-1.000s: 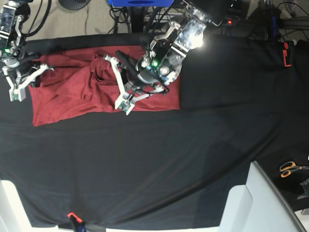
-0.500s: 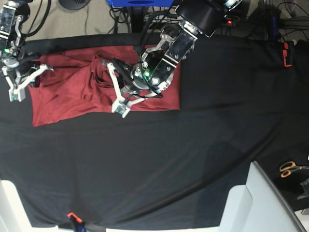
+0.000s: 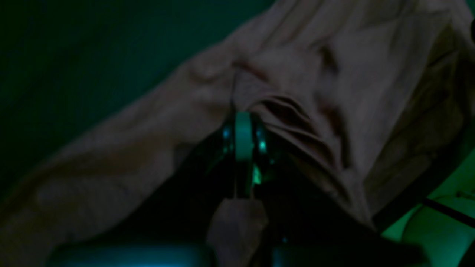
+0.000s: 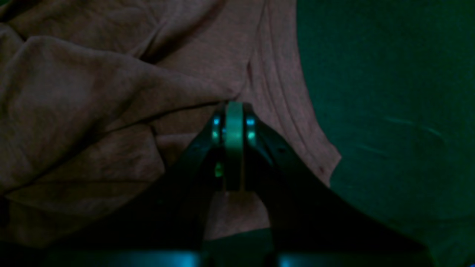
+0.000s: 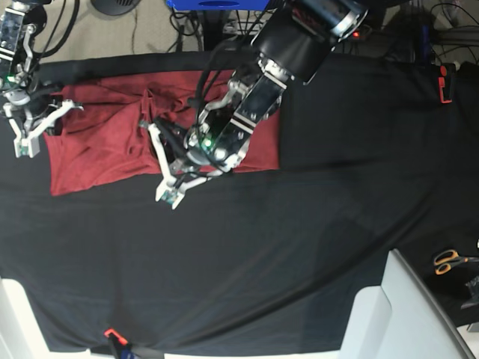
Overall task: Fold the T-shirt properly
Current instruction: 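Smooth the folded-over fabric with the left gripper toward the right gripper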
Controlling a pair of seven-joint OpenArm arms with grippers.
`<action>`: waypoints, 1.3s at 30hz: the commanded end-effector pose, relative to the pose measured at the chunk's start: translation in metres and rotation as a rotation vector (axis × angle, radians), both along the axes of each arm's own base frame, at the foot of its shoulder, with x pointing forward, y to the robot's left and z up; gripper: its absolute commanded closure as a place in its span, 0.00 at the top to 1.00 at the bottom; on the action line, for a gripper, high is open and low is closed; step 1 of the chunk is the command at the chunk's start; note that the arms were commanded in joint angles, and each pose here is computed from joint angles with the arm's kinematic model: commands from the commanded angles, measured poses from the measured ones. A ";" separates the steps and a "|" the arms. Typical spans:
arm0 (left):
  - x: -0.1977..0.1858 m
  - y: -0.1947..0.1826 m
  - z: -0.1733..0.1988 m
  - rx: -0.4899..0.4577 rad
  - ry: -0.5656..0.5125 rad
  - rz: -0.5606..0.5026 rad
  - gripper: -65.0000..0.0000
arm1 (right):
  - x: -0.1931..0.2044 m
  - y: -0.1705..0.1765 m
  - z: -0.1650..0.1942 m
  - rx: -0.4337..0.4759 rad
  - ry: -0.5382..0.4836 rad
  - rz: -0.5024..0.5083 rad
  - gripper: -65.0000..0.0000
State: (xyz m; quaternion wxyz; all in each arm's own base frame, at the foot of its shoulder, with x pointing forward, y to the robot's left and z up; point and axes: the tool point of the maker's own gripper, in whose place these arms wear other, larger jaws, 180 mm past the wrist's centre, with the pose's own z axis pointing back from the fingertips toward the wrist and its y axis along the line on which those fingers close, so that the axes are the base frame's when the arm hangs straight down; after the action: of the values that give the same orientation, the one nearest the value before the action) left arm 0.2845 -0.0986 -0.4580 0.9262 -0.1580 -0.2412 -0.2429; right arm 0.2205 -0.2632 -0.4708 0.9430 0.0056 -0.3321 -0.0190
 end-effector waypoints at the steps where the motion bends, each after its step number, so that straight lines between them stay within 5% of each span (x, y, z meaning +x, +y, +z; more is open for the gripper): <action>1: 0.014 -0.008 0.013 -0.030 -0.044 0.003 0.00 | 0.009 -0.006 0.010 -0.010 -0.041 -0.001 0.02; 6: 0.035 -0.012 0.016 -0.058 -0.099 0.018 0.00 | 0.012 -0.007 0.012 -0.012 -0.047 -0.001 0.02; 15: 0.049 -0.040 0.058 -0.322 -0.061 0.085 0.00 | 0.006 -0.008 -0.004 0.007 -0.006 -0.016 0.02; 24: -0.020 -0.015 0.016 -0.228 0.033 0.064 0.00 | 0.007 -0.009 -0.002 0.005 -0.011 -0.017 0.02; 28: -0.031 -0.008 0.004 -0.160 0.020 0.045 0.00 | 0.008 -0.009 -0.002 0.005 -0.012 -0.017 0.02; 39: -0.052 -0.019 -0.001 -0.151 0.038 -0.013 0.00 | 0.012 -0.010 -0.001 0.007 -0.019 -0.020 0.02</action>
State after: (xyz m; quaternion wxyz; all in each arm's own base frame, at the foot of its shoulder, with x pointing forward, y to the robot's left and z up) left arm 0.2256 -0.1066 -0.4717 0.9225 -0.2180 -0.2223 -0.2282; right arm 0.2207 -0.2651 -0.4830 0.9474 0.0120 -0.3184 -0.0301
